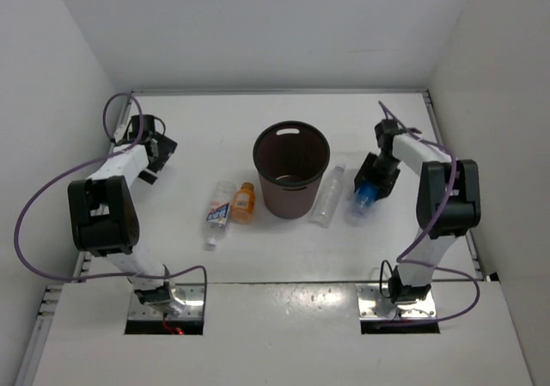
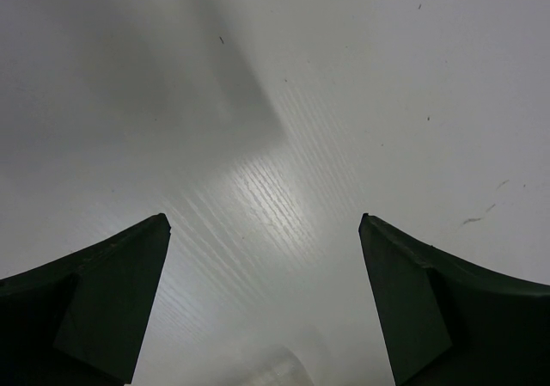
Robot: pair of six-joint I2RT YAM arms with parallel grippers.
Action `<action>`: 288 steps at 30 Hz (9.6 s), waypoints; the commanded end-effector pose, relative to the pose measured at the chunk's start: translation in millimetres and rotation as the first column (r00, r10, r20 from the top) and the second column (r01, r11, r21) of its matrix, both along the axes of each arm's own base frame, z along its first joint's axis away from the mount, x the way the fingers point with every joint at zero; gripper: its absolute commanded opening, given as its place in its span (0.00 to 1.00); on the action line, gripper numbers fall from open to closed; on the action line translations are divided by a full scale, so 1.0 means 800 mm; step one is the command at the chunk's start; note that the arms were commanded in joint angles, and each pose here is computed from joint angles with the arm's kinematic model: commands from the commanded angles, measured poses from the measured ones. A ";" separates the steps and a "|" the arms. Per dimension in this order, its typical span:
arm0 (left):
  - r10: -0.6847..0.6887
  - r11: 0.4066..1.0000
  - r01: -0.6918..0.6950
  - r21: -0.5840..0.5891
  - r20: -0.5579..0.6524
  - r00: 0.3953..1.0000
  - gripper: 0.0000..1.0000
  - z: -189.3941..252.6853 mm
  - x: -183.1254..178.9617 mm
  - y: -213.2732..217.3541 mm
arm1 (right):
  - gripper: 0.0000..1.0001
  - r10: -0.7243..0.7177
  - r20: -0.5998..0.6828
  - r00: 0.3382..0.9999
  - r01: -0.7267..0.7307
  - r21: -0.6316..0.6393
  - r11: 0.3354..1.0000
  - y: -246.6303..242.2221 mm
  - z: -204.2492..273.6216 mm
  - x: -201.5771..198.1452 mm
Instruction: Put the plastic bottles in the bin
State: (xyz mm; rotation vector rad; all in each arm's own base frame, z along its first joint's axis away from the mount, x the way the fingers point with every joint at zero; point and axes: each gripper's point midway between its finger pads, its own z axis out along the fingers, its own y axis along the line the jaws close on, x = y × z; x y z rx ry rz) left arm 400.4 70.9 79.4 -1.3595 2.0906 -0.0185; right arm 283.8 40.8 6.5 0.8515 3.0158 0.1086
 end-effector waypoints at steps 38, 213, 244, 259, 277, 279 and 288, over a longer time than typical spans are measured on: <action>-0.369 0.929 0.368 0.028 0.113 0.923 0.99 0.013 -0.006 -0.120 | 0.49 0.523 0.776 0.353 -0.675 -0.176 0.716 0.265 0.352 0.082; -0.348 0.898 0.297 0.323 0.111 0.931 1.00 0.031 -0.053 -0.163 | 0.75 -0.094 0.005 0.996 0.091 0.207 0.974 0.114 -0.048 0.013; -0.428 0.833 0.380 0.402 0.033 0.903 1.00 0.036 -0.030 -0.179 | 0.29 0.136 0.948 0.287 -0.362 -0.023 0.932 0.126 0.470 0.139; -0.460 0.814 0.414 0.407 0.016 0.888 1.00 0.037 -0.029 -0.194 | 0.30 0.402 0.872 0.279 -0.574 -0.185 0.798 0.261 0.392 0.111; -0.488 0.809 0.456 0.371 -0.009 0.873 1.00 0.018 -0.055 -0.196 | 0.92 0.504 0.813 0.292 -0.495 -0.323 0.807 0.287 0.348 0.144; -0.494 0.808 0.463 0.364 -0.007 0.869 1.00 0.015 -0.056 -0.198 | 1.00 0.509 0.815 0.276 -0.493 -0.335 0.803 0.291 0.351 0.144; -0.498 0.821 0.474 0.318 -0.005 0.867 1.00 -0.003 -0.065 -0.204 | 1.00 0.383 0.916 0.121 -0.342 -0.324 0.882 0.264 0.502 0.143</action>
